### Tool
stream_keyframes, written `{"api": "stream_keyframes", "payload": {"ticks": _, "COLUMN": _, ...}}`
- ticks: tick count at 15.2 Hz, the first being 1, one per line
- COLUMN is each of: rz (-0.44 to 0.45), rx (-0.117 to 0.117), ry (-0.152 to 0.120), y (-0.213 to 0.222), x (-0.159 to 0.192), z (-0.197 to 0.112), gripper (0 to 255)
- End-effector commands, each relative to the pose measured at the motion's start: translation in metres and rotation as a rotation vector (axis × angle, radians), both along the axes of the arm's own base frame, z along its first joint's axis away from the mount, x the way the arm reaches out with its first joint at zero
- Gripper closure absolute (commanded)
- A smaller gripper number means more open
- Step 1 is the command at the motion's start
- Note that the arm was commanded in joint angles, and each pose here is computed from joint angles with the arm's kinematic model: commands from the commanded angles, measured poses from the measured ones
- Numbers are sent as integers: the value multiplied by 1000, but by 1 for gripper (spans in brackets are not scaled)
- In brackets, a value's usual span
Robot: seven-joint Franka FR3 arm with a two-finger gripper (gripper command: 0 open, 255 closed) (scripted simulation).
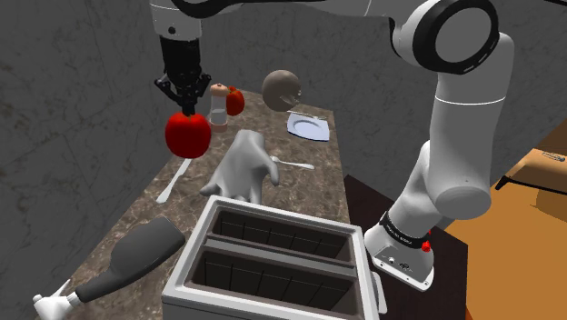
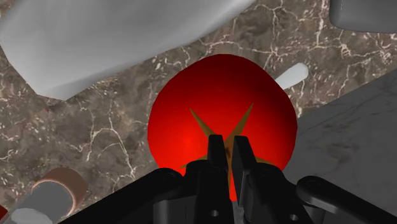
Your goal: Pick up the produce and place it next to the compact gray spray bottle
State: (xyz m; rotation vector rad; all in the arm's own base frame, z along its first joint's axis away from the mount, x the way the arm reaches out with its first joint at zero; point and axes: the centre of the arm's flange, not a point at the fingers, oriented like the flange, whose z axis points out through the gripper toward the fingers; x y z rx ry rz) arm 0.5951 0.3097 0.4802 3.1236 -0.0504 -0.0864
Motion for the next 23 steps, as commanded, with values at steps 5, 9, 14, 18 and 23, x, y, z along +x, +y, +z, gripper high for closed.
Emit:
{"api": "stream_keyframes", "payload": {"ticks": 5, "rz": 0, "rx": 0, "ry": -1, "y": 0, "x": -1, "z": -31, "gripper": 255}}
{"api": "stream_keyframes", "payload": {"ticks": 9, "rz": 0, "rx": 0, "ry": -1, "y": 0, "x": -1, "z": -52, "gripper": 255}}
{"api": "stream_keyframes", "payload": {"ticks": 14, "rz": 0, "rx": 0, "ry": -1, "y": 0, "x": -1, "z": -79, "gripper": 255}}
{"api": "stream_keyframes", "payload": {"ticks": 18, "rz": 0, "rx": 0, "ry": -1, "y": 0, "x": -1, "z": -85, "gripper": 255}}
{"api": "stream_keyframes", "payload": {"ticks": 23, "rz": 0, "rx": 0, "ry": -1, "y": 0, "x": -1, "z": -85, "gripper": 255}}
